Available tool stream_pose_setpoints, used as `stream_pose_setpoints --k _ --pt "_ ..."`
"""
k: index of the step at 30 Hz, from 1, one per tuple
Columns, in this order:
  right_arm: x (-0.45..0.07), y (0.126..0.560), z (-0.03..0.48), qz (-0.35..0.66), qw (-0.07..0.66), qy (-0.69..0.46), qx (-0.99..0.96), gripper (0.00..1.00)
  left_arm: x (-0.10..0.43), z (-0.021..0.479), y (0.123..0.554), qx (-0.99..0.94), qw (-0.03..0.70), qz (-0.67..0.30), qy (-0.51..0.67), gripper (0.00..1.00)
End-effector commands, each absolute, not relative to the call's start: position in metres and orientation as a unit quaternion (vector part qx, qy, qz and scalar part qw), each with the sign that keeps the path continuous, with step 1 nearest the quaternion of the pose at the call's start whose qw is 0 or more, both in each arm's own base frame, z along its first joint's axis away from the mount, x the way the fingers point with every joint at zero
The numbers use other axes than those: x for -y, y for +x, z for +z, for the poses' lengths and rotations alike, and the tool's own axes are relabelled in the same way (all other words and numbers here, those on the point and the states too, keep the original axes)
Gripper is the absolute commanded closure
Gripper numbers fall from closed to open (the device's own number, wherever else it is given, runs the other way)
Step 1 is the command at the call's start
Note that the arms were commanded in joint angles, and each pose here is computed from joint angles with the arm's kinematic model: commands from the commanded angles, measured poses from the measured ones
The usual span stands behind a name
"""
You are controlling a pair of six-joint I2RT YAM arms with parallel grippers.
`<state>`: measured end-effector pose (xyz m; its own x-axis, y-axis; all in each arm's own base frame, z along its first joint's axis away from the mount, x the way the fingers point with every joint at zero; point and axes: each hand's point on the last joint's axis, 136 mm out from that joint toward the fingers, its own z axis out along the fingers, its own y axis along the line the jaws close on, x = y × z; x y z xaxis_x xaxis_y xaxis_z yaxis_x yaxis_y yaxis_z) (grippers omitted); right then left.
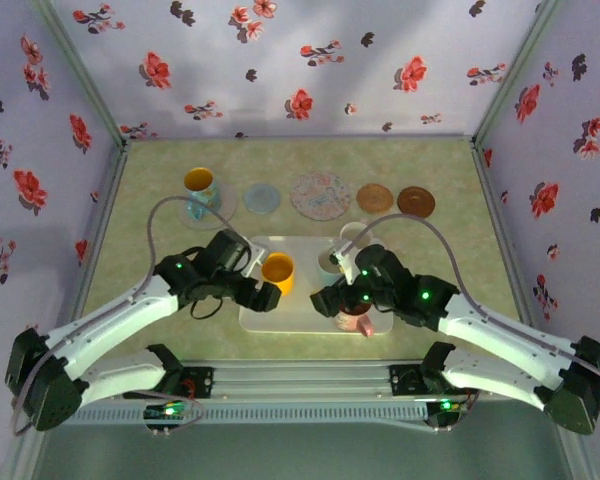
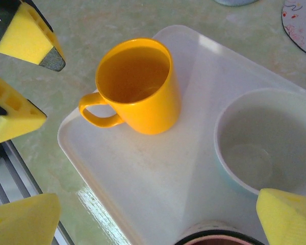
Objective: Place the cup by the coaster
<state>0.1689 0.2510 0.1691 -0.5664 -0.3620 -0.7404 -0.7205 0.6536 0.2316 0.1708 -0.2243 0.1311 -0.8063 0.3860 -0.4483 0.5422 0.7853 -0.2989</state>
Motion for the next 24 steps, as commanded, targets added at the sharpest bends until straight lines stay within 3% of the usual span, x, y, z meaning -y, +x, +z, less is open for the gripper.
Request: stream_pose_setpoints --k 1,12,24 --pt "-0.250 0.170 0.173 0.267 0.358 -0.323 -0.834 0.00 0.223 0.121 0.179 -0.929 0.200 -0.176 0.257 0.08" --pt "-0.243 0.172 0.171 0.252 0.367 -0.319 -0.837 0.00 0.235 0.090 0.188 -0.934 0.160 -0.132 0.290 0.20" --pt "-0.244 0.176 0.168 0.246 0.375 -0.316 -0.836 0.00 0.244 0.078 0.194 -0.932 0.145 -0.123 0.309 0.48"
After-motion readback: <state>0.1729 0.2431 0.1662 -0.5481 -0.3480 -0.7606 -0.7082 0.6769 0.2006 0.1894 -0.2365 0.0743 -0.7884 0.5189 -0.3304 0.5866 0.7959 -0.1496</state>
